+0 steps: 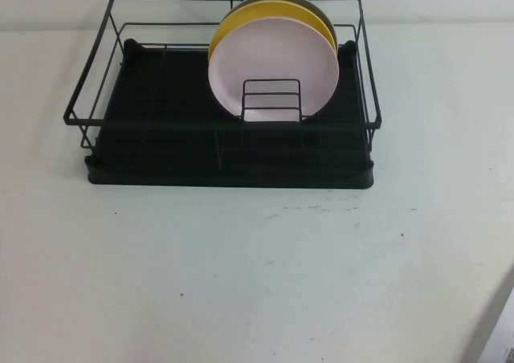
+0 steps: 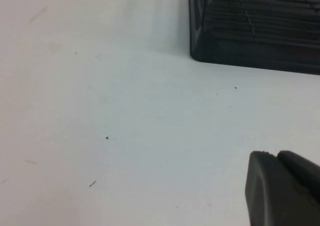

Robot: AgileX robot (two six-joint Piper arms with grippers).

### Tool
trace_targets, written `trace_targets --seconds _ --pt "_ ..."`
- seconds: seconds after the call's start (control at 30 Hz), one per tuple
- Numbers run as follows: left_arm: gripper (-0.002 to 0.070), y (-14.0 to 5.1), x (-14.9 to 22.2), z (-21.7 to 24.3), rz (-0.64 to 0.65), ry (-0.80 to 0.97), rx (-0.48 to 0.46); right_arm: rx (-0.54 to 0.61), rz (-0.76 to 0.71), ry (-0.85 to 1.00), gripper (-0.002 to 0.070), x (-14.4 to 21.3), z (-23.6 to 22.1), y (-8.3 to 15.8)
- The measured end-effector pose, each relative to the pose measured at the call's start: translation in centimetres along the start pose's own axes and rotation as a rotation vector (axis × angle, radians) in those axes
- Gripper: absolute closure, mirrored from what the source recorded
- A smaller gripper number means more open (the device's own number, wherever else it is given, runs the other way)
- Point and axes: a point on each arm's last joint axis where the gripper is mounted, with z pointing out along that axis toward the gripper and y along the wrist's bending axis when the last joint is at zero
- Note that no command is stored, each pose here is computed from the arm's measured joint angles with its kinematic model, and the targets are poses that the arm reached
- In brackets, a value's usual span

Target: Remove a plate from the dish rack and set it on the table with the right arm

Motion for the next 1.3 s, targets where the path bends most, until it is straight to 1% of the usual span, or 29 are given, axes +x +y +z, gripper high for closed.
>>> trace_targets --seconds 0.53,0.83,0.97,1.07,1.17,1.23,1.3 --pt "0.0679 0.0 0.0 0.0 0.0 0.0 0.0 -0.001 0.002 0.0 0.0694 0.0 0.0 0.0" --pt "0.0679 0.0 0.0 0.0 0.0 0.0 0.0 -0.016 0.044 -0.004 0.0694 0.0 0.0 0.1" --pt "0.0679 0.0 0.0 0.0 0.0 0.0 0.0 -0.032 0.089 -0.009 0.0694 -0.1 0.0 0.3" --pt "0.0679 0.0 0.0 0.0 0.0 0.0 0.0 -0.057 0.16 -0.017 0.0694 -0.2 0.0 0.5" --pt "0.0679 0.0 0.0 0.0 0.0 0.0 0.0 -0.089 0.273 -0.05 0.0694 -0.6 0.0 0.7" --pt "0.0679 0.0 0.0 0.0 0.0 0.0 0.0 -0.113 0.386 -0.091 0.0694 -1.0 -0.1 0.8" --pt "0.0679 0.0 0.0 0.0 0.0 0.0 0.0 -0.141 0.533 -0.138 0.0694 -1.5 -0.2 0.9"
